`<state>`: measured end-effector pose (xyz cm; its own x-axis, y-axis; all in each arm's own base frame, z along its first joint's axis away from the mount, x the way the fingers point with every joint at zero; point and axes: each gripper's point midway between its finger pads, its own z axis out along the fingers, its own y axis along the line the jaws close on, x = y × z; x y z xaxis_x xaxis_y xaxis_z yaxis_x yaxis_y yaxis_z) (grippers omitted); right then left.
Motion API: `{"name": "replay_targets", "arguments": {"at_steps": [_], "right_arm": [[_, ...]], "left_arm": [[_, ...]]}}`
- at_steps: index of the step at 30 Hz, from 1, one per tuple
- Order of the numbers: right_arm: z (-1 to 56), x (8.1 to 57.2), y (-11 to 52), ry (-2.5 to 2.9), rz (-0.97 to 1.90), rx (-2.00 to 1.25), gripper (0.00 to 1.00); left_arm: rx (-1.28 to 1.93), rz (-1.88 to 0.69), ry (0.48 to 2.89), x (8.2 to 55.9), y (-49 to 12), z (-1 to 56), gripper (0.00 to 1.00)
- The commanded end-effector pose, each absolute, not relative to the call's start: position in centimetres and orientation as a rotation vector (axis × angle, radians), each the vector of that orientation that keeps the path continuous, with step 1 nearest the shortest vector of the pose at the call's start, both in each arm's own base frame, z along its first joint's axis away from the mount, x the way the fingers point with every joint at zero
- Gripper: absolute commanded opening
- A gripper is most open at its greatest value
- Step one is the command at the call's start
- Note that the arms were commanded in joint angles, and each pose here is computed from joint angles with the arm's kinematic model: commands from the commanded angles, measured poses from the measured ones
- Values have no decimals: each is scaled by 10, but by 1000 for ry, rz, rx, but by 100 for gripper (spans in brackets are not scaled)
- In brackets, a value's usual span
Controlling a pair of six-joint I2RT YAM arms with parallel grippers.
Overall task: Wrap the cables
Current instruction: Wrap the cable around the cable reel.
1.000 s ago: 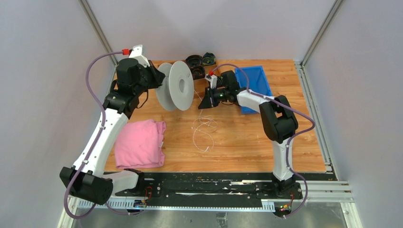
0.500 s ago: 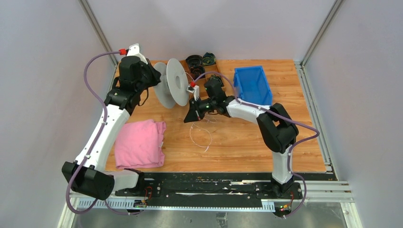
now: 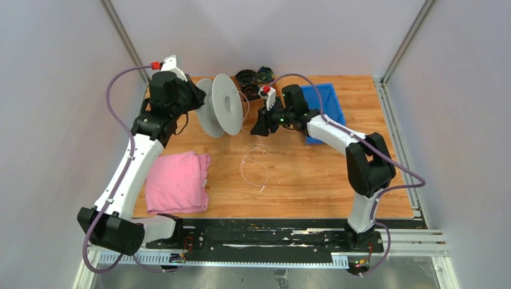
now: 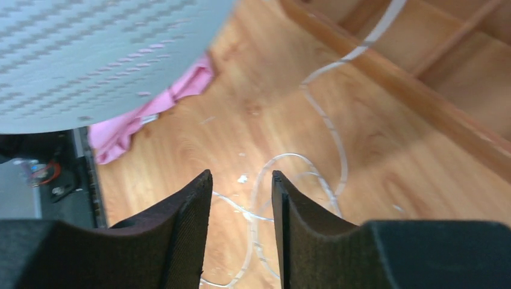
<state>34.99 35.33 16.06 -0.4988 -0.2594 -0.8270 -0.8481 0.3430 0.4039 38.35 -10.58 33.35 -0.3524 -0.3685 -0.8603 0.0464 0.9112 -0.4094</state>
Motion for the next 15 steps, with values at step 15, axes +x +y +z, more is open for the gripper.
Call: {"name": "replay_targets", "arguments": {"at_steps": [15], "right_arm": [[51, 384, 331, 2354, 915, -898, 59]], "left_arm": [[-187, -573, 1733, 374, -118, 390, 0]]}}
